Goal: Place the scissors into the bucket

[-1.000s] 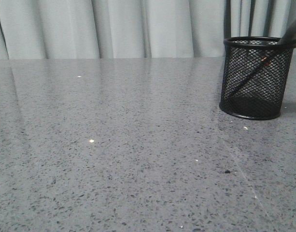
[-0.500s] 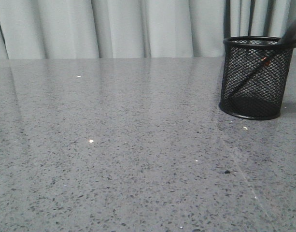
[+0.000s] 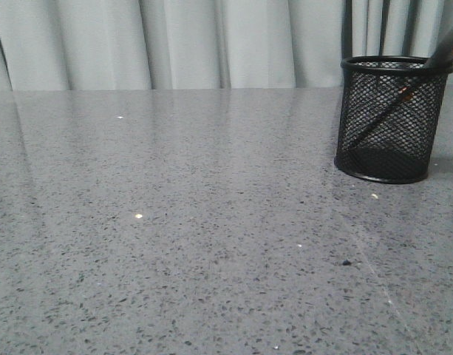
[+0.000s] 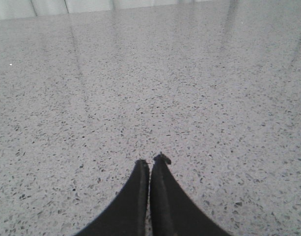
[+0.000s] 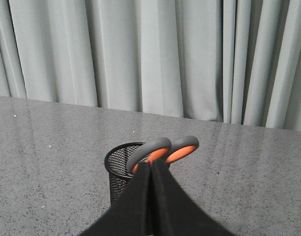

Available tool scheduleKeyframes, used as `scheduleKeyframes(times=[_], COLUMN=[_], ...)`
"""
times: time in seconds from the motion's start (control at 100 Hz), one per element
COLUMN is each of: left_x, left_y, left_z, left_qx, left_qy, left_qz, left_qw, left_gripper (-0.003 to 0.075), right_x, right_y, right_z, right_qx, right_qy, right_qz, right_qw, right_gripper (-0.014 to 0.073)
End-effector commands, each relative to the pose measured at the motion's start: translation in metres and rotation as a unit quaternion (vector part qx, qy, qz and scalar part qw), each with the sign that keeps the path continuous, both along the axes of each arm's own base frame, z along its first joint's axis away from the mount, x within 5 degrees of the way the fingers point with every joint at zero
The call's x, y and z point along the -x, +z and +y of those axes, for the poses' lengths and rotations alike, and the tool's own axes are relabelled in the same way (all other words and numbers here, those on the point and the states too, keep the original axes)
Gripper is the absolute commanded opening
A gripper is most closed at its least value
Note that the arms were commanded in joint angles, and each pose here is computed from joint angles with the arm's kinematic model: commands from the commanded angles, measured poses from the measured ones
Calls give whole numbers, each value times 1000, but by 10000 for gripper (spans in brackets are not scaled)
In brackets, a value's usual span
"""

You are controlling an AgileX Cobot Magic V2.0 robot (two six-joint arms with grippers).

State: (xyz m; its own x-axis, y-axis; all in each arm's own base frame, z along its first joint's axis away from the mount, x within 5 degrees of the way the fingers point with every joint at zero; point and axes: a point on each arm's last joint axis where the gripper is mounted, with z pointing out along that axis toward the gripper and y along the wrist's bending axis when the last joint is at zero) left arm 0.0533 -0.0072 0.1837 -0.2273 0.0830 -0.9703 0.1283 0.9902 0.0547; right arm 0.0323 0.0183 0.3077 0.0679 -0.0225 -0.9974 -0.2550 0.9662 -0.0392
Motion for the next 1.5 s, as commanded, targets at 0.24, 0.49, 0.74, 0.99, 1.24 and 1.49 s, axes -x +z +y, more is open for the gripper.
scheduleKeyframes(times=[0.24, 0.49, 0.74, 0.99, 1.24, 1.49], left_x=[0, 0, 0, 0, 0, 0], left_y=[-8, -8, -8, -8, -8, -8], left_z=[0, 0, 0, 0, 0, 0], left_qx=[11, 11, 11, 11, 11, 11], left_qy=[4, 4, 4, 4, 4, 4], left_qz=[-14, -14, -14, -14, -14, -14], left_qw=[1000, 1000, 1000, 1000, 1000, 1000], left_gripper=[-20, -20, -20, -20, -20, -20], right_x=[-23, -24, -20, -20, -20, -20], right_y=[-49, -101, -125, -126, -126, -126], right_z=[-20, -25, -25, -25, -25, -25], right_qx=[-17, -20, -14, -14, -14, -14], right_qy=[-143, -187, -188, -188, -188, -188], right_qz=[26, 66, 124, 127, 127, 127], right_qw=[989, 980, 974, 974, 974, 974], right_gripper=[-46, -46, -46, -46, -46, -46])
